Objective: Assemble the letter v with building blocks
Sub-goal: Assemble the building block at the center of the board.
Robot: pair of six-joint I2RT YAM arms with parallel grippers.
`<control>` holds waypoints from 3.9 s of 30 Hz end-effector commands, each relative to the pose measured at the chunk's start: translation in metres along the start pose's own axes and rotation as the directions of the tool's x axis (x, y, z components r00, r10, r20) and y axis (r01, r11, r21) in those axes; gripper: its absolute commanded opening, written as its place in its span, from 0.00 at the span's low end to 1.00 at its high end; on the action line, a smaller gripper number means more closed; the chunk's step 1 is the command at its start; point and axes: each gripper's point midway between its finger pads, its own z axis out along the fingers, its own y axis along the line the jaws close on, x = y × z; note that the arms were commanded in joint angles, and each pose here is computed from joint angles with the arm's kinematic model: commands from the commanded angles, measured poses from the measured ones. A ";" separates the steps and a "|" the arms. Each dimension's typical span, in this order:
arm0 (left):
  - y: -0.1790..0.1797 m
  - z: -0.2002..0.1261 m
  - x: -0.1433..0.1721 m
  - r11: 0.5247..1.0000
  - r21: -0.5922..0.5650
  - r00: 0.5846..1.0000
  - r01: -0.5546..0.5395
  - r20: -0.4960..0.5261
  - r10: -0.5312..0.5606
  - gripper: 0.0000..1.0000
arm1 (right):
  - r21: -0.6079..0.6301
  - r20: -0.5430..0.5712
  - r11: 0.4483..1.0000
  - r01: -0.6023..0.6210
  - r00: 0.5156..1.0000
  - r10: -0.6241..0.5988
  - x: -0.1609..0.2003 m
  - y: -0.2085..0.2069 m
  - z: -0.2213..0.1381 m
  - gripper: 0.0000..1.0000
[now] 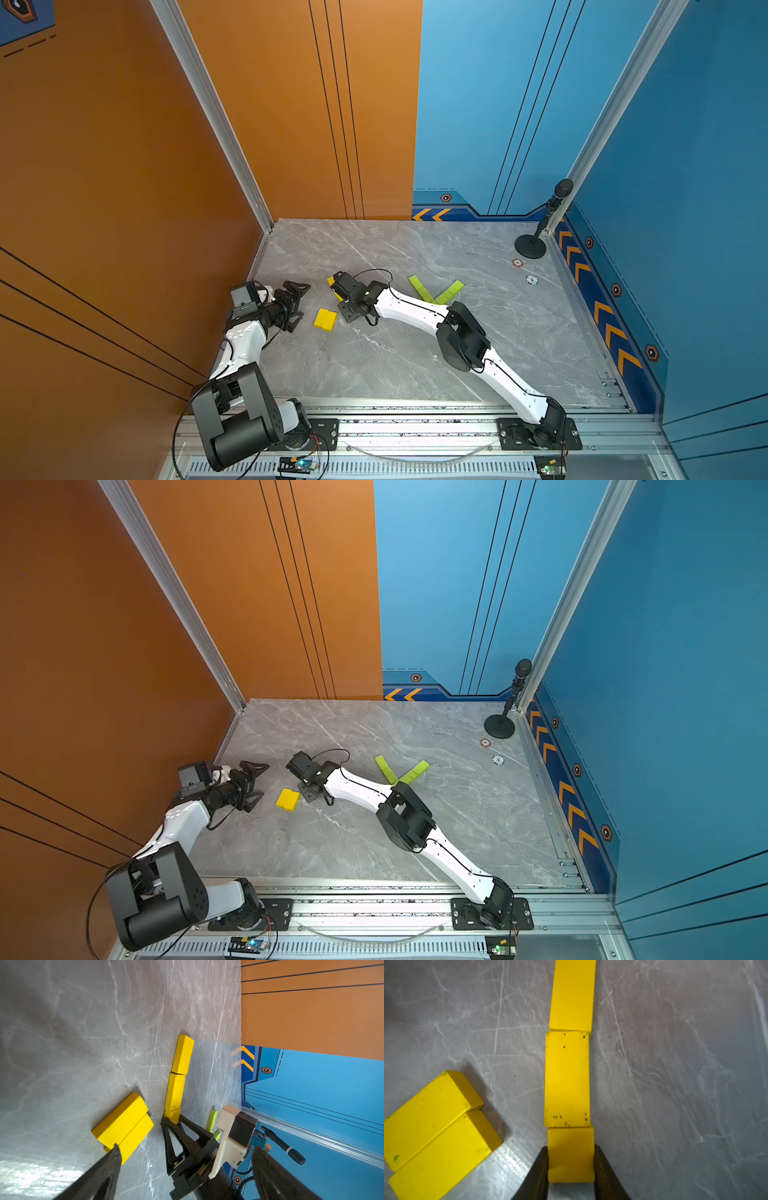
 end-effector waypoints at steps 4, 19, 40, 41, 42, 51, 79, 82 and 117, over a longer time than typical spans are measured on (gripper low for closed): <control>0.001 0.000 -0.001 1.000 0.002 1.000 0.008 -0.006 -0.008 0.98 | 0.056 -0.209 0.995 0.079 0.976 -0.065 0.068 -0.015 0.025 0.34; 0.001 0.000 -0.001 1.000 0.003 1.000 0.009 -0.005 -0.009 0.98 | 0.046 -0.205 0.996 0.072 0.977 -0.061 0.067 -0.012 0.027 0.37; 0.002 -0.001 -0.001 1.000 0.003 1.000 0.009 -0.003 -0.009 0.98 | 0.033 -0.196 0.997 0.070 0.979 -0.062 0.065 -0.007 0.025 0.34; 0.002 0.000 -0.001 1.000 0.003 1.000 0.010 -0.004 -0.010 0.98 | 0.031 -0.195 0.997 0.067 0.979 -0.059 0.064 -0.007 0.025 0.34; 0.002 -0.001 -0.001 1.000 0.003 1.000 0.009 -0.003 -0.009 0.98 | 0.032 -0.194 0.997 0.065 0.979 -0.058 0.064 -0.007 0.025 0.34; 0.002 0.000 -0.001 1.000 0.003 1.000 0.009 -0.004 -0.009 0.98 | 0.026 -0.189 0.998 0.055 0.981 -0.049 0.062 -0.005 0.025 0.35; 0.002 0.000 -0.002 1.000 0.002 1.000 0.010 -0.004 -0.010 0.98 | 0.003 -0.198 0.998 0.059 0.979 -0.057 0.063 -0.007 0.023 0.34; 0.003 0.000 -0.002 1.000 0.000 1.000 0.013 -0.004 -0.013 0.98 | 0.004 -0.201 0.998 0.063 0.978 -0.061 0.065 -0.008 0.023 0.34; 0.004 0.000 -0.002 1.000 -0.001 1.000 0.015 -0.001 -0.015 0.98 | 0.016 -0.187 0.997 0.075 0.980 -0.071 0.062 -0.008 0.018 0.48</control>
